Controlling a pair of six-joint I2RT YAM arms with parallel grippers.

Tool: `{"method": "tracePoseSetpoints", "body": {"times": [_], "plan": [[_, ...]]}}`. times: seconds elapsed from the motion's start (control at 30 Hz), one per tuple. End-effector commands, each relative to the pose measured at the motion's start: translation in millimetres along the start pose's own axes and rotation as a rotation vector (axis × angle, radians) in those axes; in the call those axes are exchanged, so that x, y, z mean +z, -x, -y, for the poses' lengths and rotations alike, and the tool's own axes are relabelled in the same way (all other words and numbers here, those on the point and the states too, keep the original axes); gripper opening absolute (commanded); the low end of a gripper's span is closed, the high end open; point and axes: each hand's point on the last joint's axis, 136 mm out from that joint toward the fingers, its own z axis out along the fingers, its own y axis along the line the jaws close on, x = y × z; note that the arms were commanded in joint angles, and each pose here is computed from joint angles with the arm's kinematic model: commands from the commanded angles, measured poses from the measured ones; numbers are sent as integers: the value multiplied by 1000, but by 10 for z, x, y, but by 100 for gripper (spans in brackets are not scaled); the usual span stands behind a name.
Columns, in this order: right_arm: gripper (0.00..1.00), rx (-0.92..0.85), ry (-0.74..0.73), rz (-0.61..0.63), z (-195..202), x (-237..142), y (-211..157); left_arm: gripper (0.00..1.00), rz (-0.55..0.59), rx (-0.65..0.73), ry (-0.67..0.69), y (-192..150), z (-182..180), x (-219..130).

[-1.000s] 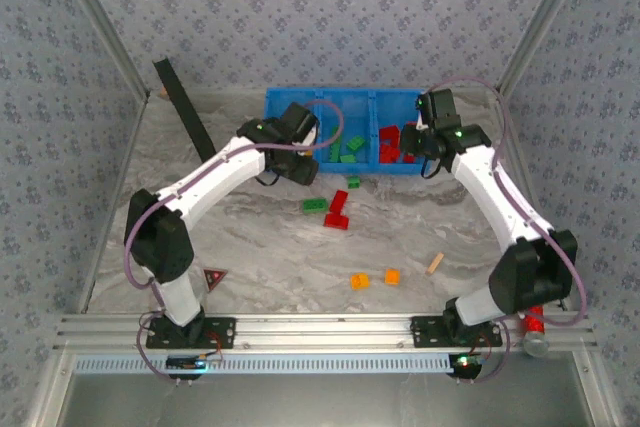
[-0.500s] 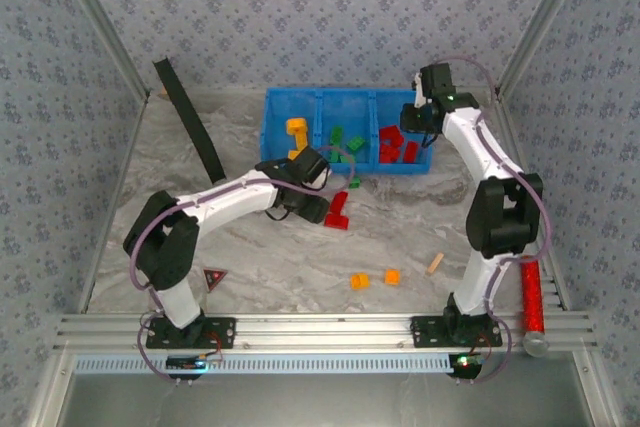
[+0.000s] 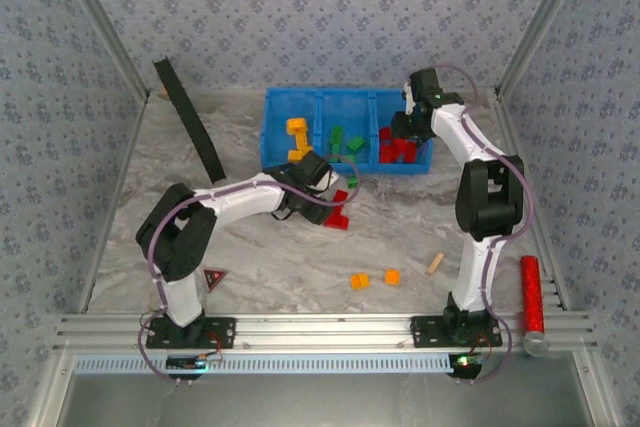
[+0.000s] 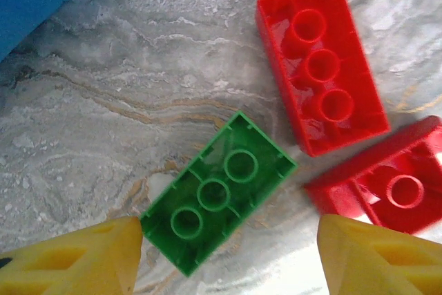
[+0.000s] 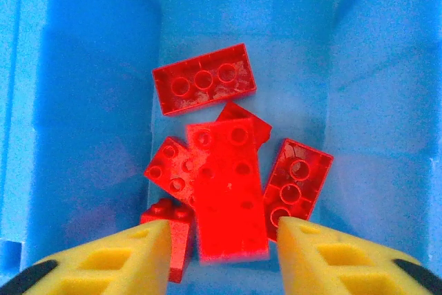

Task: Sort the legos into containers by color
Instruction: Place the lego in the container, then pick up the lego from the center of the table.

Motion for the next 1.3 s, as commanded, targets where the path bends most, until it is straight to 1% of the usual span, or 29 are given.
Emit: {"method": "tracePoseSetpoints", "body": {"times": [0.0, 0.2, 0.43, 0.57, 0.63, 0.67, 0.73, 0.83, 0.93, 1.03, 1.1, 1.13, 1.17, 1.27], "plan": [[50, -16, 12, -9, -16, 0, 7, 68, 13, 21, 25, 32, -145, 117], [55, -24, 15, -12, -18, -6, -40, 68, -19, 11, -15, -32, -206, 229], [57, -13, 39, 7, -63, -136, -154, 68, -65, 19, -104, -155, -60, 351], [58, -6, 48, 10, -97, -247, -285, 67, -101, 16, -120, -248, -30, 406], [59, -2, 52, 17, -117, -319, -357, 61, -124, 9, -128, -307, -13, 430], [59, 1, 52, 21, -124, -352, -385, 56, -133, 5, -131, -329, -10, 437], [59, -1, 55, 19, -158, -417, -476, 43, -157, -10, -134, -403, 3, 455], [59, -10, 61, 18, -248, -529, -621, 31, -184, -33, -142, -507, 26, 445], [60, -21, 88, 14, -411, -618, -789, 26, -195, -43, -146, -587, 66, 383], [62, -47, 147, 11, -665, -668, -963, 24, -195, -43, -144, -631, 109, 263], [64, -137, 188, 36, -909, -722, -1040, 22, -185, -44, -140, -609, 113, 154], [65, -204, 191, 22, -1007, -679, -1207, 22, -177, -46, -136, -583, 107, 85], [66, -259, 189, 35, -1087, -685, -1254, 22, -167, -49, -132, -550, 97, 22], [70, -425, 194, 64, -1363, -706, -1462, 22, -109, -57, -123, -342, 63, -264]]}}
